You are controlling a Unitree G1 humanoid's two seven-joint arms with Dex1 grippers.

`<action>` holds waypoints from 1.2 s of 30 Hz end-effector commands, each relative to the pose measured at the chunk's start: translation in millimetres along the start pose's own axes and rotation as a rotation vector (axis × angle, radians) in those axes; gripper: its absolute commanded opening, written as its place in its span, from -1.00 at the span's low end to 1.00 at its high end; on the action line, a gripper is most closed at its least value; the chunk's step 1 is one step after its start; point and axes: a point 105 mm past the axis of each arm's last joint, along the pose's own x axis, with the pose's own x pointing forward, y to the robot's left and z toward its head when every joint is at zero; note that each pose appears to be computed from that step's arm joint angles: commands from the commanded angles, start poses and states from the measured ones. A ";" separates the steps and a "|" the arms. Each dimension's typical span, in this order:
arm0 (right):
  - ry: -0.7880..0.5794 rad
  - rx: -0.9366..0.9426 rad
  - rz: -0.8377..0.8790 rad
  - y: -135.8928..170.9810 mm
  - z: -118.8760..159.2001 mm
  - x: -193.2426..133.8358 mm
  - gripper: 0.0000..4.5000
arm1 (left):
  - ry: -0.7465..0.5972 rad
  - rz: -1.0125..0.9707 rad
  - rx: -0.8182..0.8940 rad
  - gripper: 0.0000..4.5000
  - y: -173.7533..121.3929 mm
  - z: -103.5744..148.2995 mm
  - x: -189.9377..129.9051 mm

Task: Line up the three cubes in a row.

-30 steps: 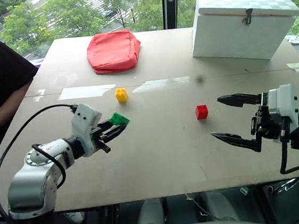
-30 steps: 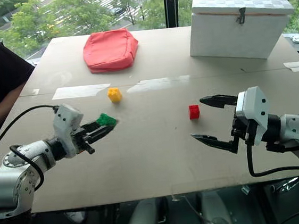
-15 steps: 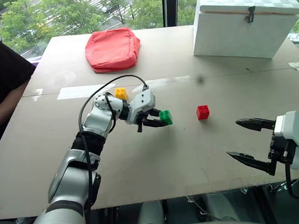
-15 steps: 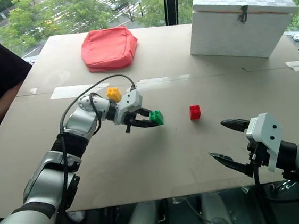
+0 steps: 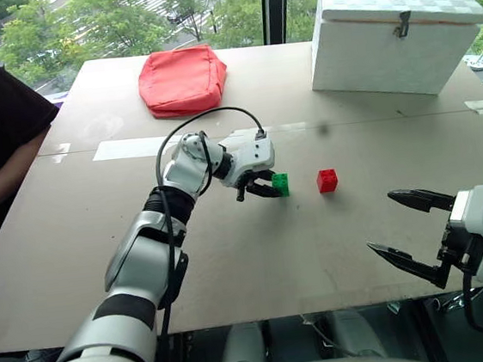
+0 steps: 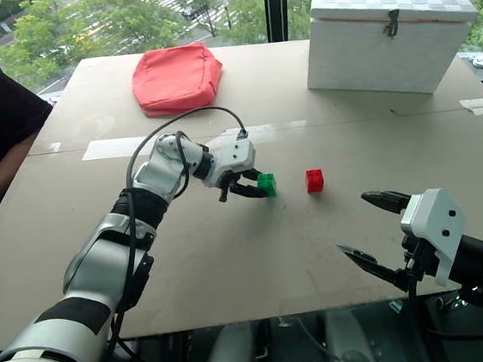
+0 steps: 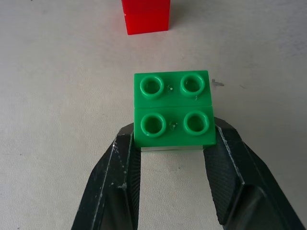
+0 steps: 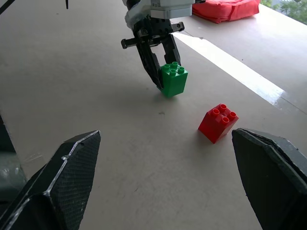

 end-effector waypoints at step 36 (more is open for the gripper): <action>-0.005 -0.060 -0.035 2.2 8.1 -4.3 1.00 | 0.027 0.046 0.017 0.47 6.9 10.6 -0.2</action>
